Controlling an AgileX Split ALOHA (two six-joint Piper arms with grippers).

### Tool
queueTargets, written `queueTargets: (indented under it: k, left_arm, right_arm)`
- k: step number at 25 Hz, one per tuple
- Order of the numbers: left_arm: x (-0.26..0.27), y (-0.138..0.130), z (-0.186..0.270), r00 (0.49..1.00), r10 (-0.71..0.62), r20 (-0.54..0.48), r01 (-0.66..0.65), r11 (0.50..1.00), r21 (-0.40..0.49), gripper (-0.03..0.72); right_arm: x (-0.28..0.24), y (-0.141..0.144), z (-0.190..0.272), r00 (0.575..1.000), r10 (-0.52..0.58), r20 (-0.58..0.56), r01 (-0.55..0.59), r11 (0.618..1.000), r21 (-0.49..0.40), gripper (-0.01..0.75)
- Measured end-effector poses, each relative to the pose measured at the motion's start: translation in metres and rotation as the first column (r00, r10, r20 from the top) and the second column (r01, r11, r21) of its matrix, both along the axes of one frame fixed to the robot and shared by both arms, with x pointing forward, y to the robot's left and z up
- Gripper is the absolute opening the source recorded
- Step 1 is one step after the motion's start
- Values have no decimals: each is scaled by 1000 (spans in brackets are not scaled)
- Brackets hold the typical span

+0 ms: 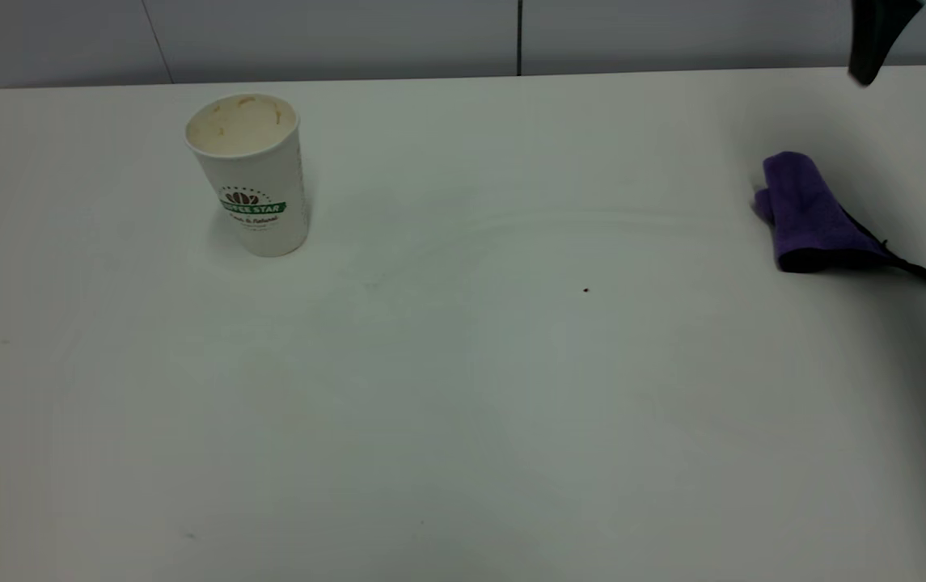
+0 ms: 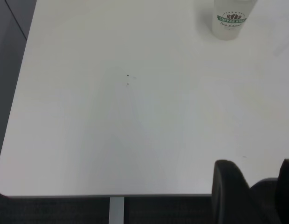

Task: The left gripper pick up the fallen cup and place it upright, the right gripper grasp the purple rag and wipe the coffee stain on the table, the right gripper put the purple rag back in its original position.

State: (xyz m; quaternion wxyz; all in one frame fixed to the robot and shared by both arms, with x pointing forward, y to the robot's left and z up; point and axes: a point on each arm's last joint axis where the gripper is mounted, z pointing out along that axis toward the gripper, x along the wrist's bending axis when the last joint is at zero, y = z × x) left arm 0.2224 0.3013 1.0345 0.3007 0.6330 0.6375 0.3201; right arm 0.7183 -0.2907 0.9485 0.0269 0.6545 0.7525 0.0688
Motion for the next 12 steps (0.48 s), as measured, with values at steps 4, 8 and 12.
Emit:
queueTargets:
  k: [4,8,12]
  left_arm:
    - [0,0,0,1000,0,0,0,1000,0,275]
    - [0,0,0,1000,0,0,0,1000,0,275]
    - [0,0,0,1000,0,0,0,1000,0,275]
  right_arm:
    - [-29,1,74,994,5,107,-7,1000,17,728]
    - [-84,4,133,985,-4,174,-4,999,45,728]
    - [-162,4,177,971,-4,239,-8,999,47,728]
